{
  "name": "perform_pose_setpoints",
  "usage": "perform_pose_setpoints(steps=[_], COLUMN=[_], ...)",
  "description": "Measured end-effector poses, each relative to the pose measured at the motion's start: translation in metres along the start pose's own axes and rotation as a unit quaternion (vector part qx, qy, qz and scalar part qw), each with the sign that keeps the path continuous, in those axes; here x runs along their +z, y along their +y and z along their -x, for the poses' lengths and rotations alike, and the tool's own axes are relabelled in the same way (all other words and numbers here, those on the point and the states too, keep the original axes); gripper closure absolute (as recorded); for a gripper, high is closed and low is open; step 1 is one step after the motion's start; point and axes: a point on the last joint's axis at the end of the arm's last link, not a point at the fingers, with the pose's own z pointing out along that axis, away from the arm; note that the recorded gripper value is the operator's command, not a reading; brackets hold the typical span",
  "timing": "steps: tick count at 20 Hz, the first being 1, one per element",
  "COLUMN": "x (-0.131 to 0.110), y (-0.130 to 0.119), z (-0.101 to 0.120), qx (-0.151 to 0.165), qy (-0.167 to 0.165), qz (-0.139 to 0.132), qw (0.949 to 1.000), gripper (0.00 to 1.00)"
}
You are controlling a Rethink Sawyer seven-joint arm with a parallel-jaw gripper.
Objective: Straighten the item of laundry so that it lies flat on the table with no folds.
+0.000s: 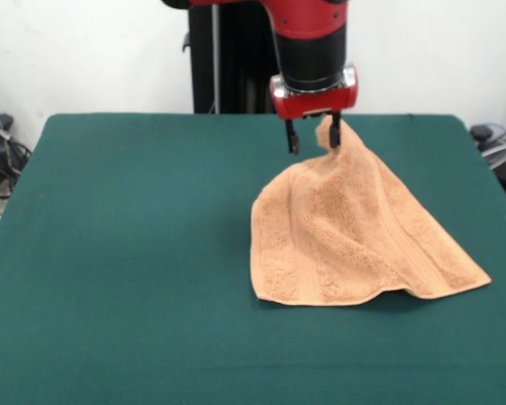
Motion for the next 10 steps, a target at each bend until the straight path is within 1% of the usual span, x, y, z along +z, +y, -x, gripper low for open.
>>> perform_pose_setpoints(steps=[4, 6, 10], x=[0.008, 0.016, 0.022], y=[-0.001, -0.001, 0.0], z=[-0.001, -0.001, -0.003], qx=[-0.005, -0.007, -0.006], qy=[-0.003, -0.006, -0.005], qz=[-0.002, 0.0, 0.001], qw=[1.0, 1.0, 1.0], gripper=[0.0, 0.0, 0.0])
